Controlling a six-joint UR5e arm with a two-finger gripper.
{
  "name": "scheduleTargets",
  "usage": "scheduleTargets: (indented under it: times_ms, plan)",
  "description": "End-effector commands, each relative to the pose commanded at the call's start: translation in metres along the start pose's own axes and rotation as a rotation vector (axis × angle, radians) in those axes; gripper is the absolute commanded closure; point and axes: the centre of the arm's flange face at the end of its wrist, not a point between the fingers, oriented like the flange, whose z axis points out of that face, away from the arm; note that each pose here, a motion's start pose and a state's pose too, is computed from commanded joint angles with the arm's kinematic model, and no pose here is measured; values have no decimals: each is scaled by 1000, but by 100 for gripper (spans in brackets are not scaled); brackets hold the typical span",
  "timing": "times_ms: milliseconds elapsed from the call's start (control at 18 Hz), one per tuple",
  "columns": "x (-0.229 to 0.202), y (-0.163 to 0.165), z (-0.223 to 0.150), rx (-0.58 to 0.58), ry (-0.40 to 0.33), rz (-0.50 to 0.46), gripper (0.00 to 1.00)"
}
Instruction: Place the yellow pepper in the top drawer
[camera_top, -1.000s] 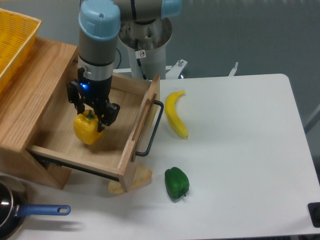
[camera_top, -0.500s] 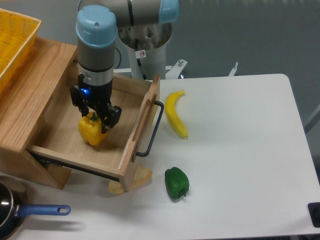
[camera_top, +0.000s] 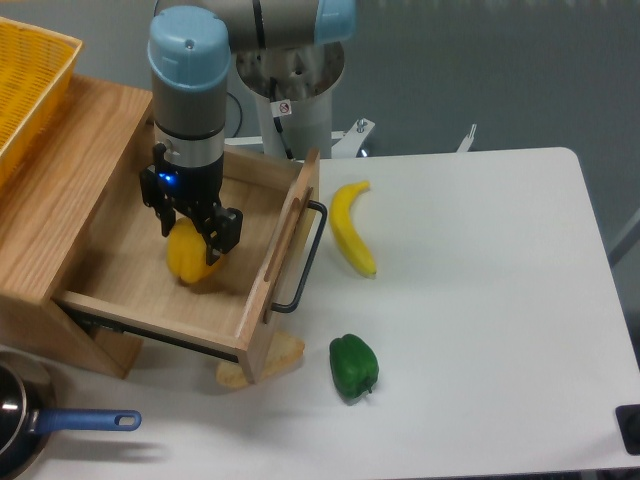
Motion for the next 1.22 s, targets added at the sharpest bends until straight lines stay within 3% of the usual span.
scheduleTargets:
  times_ms: [444,833,1222]
  plan:
    - [1,0,-37,44,-45,1,0]
    - [-14,24,-73,45,-128,-46,0]
    - [-100,80,-89,30,-193,-170,0]
